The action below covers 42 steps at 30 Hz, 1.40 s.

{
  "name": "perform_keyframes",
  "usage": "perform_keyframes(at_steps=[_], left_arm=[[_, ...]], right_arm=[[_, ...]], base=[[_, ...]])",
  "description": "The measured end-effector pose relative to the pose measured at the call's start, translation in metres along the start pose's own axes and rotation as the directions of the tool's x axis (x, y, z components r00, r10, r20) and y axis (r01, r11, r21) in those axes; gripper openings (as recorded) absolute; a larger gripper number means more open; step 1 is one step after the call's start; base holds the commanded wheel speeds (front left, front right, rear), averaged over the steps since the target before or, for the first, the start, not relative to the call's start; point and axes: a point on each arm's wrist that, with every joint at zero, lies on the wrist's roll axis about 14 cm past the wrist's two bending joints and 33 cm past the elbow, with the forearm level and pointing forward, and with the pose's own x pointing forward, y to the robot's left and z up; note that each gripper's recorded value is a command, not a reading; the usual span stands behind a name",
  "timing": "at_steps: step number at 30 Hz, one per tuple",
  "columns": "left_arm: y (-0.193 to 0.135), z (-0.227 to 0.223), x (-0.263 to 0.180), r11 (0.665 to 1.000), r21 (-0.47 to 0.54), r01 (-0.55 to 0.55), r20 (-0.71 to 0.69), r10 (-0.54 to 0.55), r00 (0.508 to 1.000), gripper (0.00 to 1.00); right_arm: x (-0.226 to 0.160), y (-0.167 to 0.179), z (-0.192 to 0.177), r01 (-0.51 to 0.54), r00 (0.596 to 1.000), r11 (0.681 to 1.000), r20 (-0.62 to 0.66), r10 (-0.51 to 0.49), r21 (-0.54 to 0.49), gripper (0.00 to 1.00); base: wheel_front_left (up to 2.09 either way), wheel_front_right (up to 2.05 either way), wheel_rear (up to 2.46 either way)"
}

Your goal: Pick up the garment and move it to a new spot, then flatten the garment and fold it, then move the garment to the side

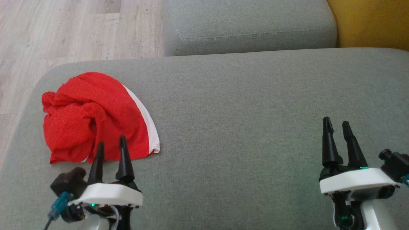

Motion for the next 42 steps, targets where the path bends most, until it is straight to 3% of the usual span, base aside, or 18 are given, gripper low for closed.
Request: perform_keyframes(at_steps=[7, 13, 20, 23, 31, 34, 42], left_arm=[[-0.01, 0.001, 0.001, 0.991, 0.127, 0.028, 0.012, -0.03, 0.999, 1.0], [-0.024, 0.002, 0.003, 0.961, 0.265, 0.079, 0.022, -0.088, 0.996, 1.0], [-0.032, -0.008, 0.0, 0.902, 0.415, 0.118, 0.003, -0.131, 0.991, 1.0], [-0.035, -0.011, 0.0, 0.86, 0.492, 0.134, -0.001, -0.153, 0.988, 1.0], [-0.04, -0.02, -0.004, 0.803, 0.576, 0.151, -0.007, -0.18, 0.984, 1.0], [-0.042, -0.018, -0.004, 0.805, 0.575, 0.15, 0.004, -0.185, 0.983, 1.0], [-0.039, -0.005, -0.002, 0.888, 0.446, 0.114, 0.054, -0.153, 0.987, 1.0]], right_arm=[[-0.002, 0.005, 0.001, -0.02, 1.0, 0.996, 0.007, 0.021, -0.092, 1.0], [-0.002, 0.012, 0.005, -0.043, 0.999, 0.981, 0.023, 0.048, -0.187, 1.0], [-0.002, 0.019, 0.008, -0.067, 0.996, 0.954, 0.032, 0.079, -0.292, 1.0], [-0.003, 0.024, 0.009, -0.08, 0.994, 0.934, 0.037, 0.099, -0.348, 1.0], [-0.008, 0.031, 0.008, -0.103, 0.991, 0.887, 0.035, 0.132, -0.451, 1.0], [-0.008, 0.033, 0.008, -0.109, 0.989, 0.872, 0.037, 0.143, -0.478, 1.0], [-0.011, 0.03, 0.008, -0.102, 0.989, 0.857, 0.041, 0.142, -0.506, 1.0]], base=[[0.0, 0.0, 0.0], [0.0, 0.0, 0.0], [0.0, 0.0, 0.0], [0.0, 0.0, 0.0], [0.0, 0.0, 0.0], [0.0, 0.0, 0.0], [0.0, 0.0, 0.0]])
